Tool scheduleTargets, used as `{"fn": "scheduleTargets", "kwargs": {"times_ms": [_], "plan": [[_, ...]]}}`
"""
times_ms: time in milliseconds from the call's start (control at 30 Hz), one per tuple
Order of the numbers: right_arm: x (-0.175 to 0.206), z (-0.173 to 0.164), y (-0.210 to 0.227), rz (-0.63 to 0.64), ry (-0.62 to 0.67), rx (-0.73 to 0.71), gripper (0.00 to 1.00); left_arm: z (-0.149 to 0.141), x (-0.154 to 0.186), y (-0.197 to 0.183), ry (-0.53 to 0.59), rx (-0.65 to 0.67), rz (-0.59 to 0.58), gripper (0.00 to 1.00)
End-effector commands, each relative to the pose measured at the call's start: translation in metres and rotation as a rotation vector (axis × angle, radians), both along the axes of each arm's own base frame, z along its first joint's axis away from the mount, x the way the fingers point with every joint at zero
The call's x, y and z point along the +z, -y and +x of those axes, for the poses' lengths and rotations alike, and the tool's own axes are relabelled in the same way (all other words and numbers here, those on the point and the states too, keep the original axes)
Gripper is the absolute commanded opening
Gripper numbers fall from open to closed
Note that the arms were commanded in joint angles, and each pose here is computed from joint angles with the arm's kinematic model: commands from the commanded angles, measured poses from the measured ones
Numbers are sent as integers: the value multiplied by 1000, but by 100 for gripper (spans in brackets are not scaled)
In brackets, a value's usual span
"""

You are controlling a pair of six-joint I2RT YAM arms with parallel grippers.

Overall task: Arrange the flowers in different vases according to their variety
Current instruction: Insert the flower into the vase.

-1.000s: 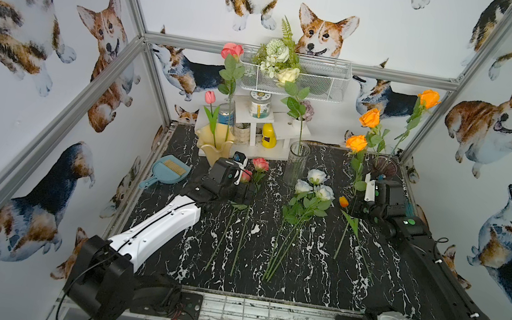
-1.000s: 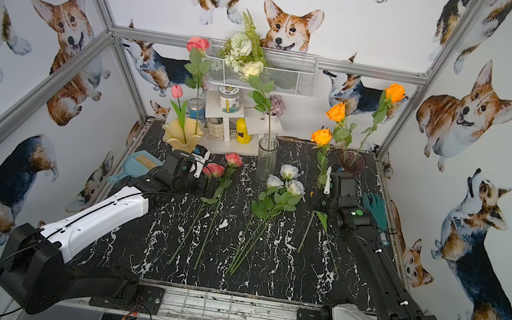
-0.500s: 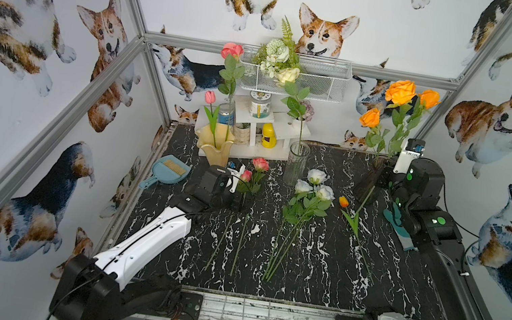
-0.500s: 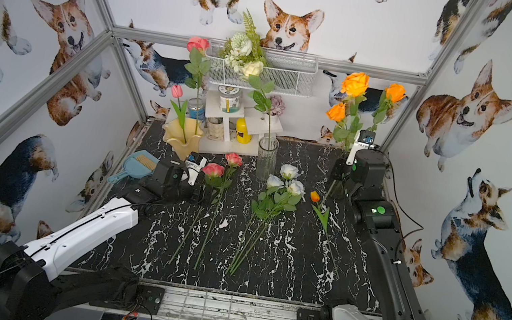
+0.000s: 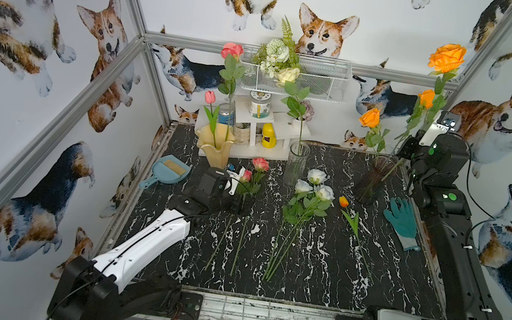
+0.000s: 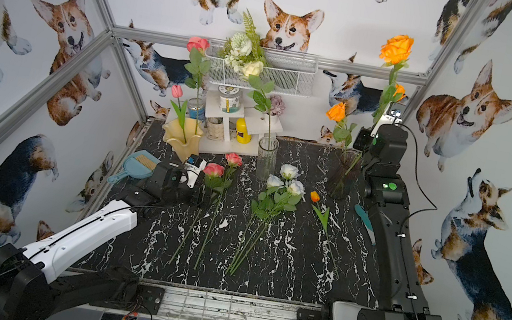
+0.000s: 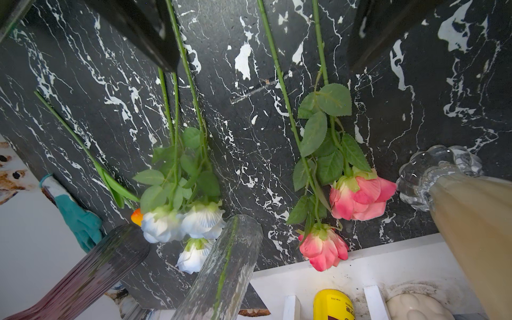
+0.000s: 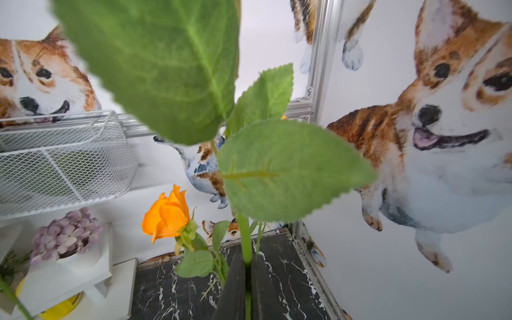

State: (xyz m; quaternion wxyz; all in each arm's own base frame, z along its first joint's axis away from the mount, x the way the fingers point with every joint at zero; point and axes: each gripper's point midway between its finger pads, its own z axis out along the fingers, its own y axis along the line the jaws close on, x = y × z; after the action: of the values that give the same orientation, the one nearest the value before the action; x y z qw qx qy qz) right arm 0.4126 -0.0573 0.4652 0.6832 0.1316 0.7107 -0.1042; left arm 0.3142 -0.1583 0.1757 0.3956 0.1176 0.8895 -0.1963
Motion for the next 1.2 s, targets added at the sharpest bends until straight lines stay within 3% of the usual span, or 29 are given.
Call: {"fn": "scheduleTargets", "kwargs": {"times_ms": [0,200,467,833,867,900,967,1033,1067,1167], "plan": [[27,7,15,-21,97,-49,0,2,4,2,15,-3,-9,100],[21,29,30,-38,113,-98,0,3,3,0,16,2,-3,100],[-25,59,32,-29,67,-98,0,5,3,-2,18,12,8,100],[-67,61,25,-17,2,-52,0,6,0,-3,11,16,9,100],[-69,61,24,-16,-6,-48,3,6,0,-3,9,17,6,100],[-72,62,23,-15,-15,-42,13,6,1,-3,12,17,6,100],[-79,62,21,-10,-32,-32,48,6,1,-3,13,21,8,100],[-82,60,21,-5,-44,-30,66,6,2,-3,14,20,7,100],[-84,59,21,-2,-49,-30,72,6,2,-4,16,22,7,100],[-87,54,20,7,-52,-30,75,5,2,-4,15,23,8,100]]}}
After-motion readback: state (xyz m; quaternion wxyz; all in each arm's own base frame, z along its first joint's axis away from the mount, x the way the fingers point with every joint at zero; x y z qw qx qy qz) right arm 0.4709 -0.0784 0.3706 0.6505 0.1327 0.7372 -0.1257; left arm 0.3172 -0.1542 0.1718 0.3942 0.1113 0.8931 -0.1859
